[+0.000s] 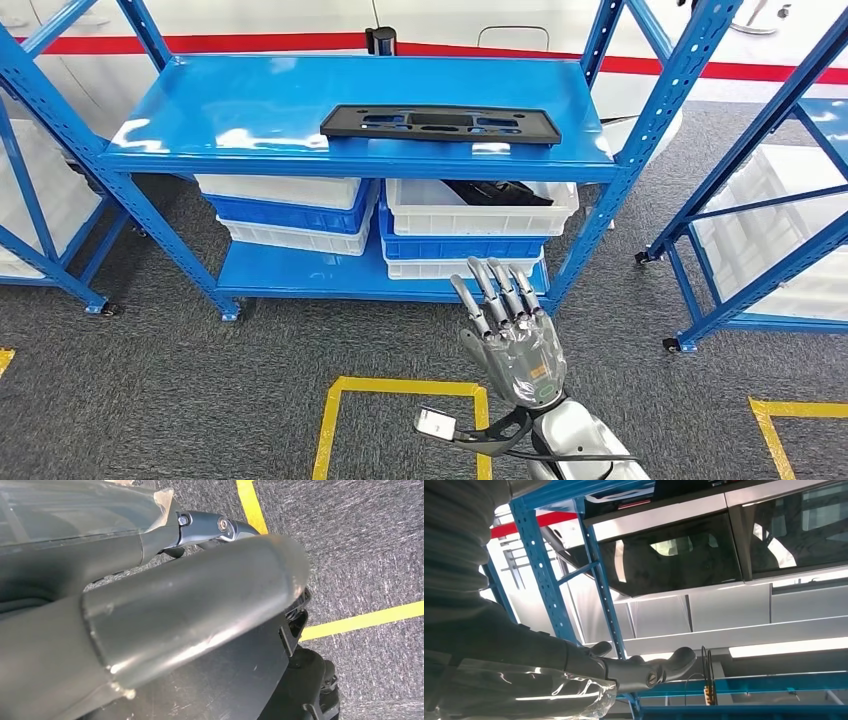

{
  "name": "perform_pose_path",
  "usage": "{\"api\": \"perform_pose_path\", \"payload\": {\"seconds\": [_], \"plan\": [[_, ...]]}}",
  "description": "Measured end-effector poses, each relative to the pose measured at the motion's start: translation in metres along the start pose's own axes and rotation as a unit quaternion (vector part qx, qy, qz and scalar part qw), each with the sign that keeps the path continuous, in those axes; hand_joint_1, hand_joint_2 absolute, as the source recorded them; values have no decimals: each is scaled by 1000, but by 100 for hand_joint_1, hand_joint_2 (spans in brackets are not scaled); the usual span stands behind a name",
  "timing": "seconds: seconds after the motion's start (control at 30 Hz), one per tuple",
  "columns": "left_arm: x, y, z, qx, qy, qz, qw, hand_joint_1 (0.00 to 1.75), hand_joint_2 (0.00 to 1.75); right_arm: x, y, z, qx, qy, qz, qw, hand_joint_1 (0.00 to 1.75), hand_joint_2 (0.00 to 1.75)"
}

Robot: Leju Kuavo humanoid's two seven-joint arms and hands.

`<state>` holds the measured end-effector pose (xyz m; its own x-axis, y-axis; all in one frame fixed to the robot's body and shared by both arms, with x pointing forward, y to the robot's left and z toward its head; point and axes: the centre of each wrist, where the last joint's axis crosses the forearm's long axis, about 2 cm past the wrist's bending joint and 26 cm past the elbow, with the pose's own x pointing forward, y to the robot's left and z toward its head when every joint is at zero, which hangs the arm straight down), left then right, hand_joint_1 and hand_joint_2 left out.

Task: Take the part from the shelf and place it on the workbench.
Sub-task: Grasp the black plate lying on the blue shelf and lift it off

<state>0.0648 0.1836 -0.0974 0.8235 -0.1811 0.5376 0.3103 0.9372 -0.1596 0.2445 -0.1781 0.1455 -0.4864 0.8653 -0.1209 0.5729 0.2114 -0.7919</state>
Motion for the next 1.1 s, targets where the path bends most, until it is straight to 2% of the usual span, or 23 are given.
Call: {"api": "perform_pose_path", "payload": {"seconds": [1.1], "plan": [[0,-1,0,-5,-2,6,1000,0,0,0,0,-3,-3,1,-5,1000,0,175]]}}
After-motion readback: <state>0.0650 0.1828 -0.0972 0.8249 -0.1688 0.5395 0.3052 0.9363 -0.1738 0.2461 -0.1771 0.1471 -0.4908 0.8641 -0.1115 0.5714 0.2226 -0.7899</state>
